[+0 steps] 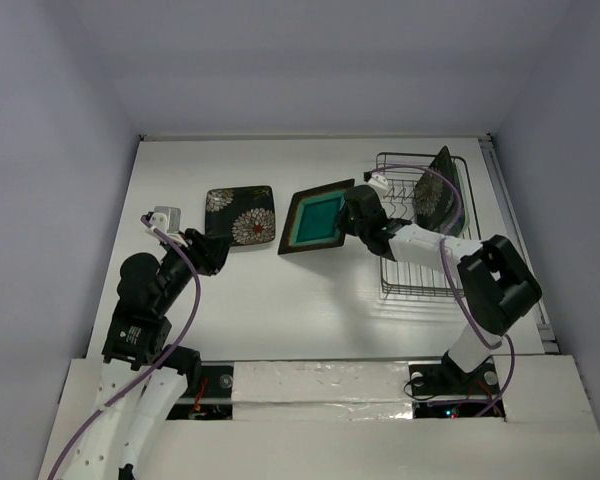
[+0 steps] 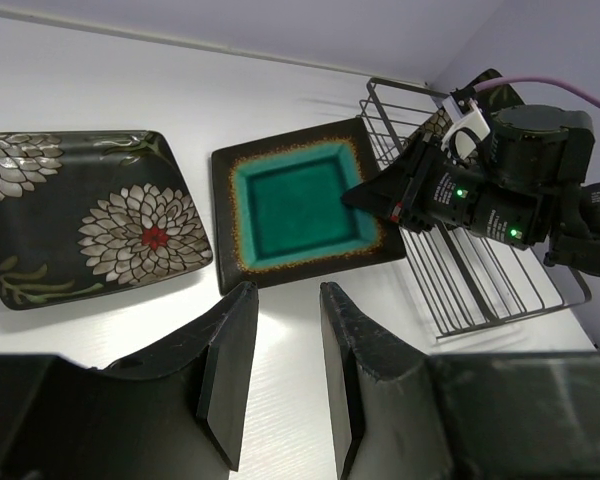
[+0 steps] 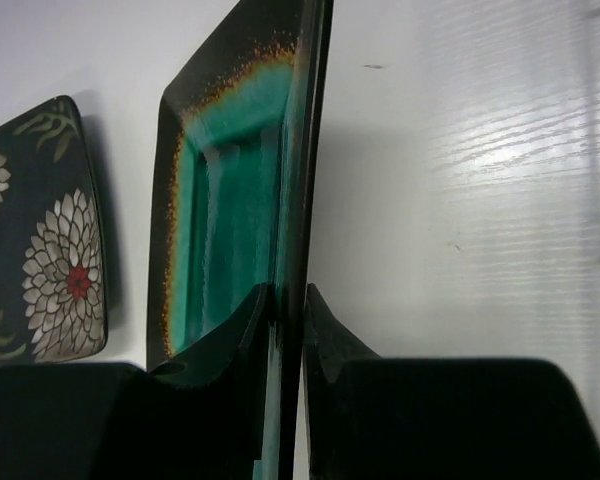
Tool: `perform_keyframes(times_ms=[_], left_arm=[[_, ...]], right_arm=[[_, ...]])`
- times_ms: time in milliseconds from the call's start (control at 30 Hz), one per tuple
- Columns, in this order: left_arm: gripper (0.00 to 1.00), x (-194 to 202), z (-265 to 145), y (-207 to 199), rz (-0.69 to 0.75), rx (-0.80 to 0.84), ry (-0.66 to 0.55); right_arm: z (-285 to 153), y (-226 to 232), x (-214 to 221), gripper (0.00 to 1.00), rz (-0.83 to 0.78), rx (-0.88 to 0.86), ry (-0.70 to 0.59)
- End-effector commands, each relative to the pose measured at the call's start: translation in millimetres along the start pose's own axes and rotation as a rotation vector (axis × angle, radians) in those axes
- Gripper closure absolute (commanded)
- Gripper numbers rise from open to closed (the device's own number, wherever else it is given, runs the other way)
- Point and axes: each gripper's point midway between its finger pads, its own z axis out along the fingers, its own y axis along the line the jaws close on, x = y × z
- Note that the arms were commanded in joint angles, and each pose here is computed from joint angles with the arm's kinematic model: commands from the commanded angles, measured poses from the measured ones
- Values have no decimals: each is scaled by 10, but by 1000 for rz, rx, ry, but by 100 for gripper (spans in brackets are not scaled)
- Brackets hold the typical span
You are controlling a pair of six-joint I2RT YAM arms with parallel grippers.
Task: Unload the plates from the dish rack
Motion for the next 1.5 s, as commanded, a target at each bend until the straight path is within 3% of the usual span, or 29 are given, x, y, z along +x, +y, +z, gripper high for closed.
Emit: perform_keyframes(times_ms=[0, 167, 233, 367, 600, 733, 967, 1167, 1467], left_arm=[[71, -79, 21, -55, 6, 27, -27], [71, -74, 25, -50, 7, 26, -26], [71, -71, 28, -49, 5, 26, -24], [71, -83, 18, -54, 6, 26, -29], [71, -75, 22, -55, 7, 28, -26], [71, -84, 11, -59, 7, 29, -31], [71, -99, 1, -66, 8, 30, -37], [71, -102, -5, -65, 10, 29, -39], [71, -109, -10, -67, 10, 28, -41]], right_arm=[[94, -240, -79, 100, -131, 109, -66], [-3, -197, -269, 100, -123, 89, -112], [30, -144, -326, 95, -155, 95, -108], [103, -343, -308, 100, -179, 146, -90], [-511, -98, -1068, 100, -122, 57, -274], [-901, 248, -1436, 100, -57, -93, -341], [-1068, 846, -1635, 100, 30, -327, -345], [-1071, 1493, -1588, 100, 176, -585, -286], [-811, 2090, -1341, 100, 383, -784, -178]])
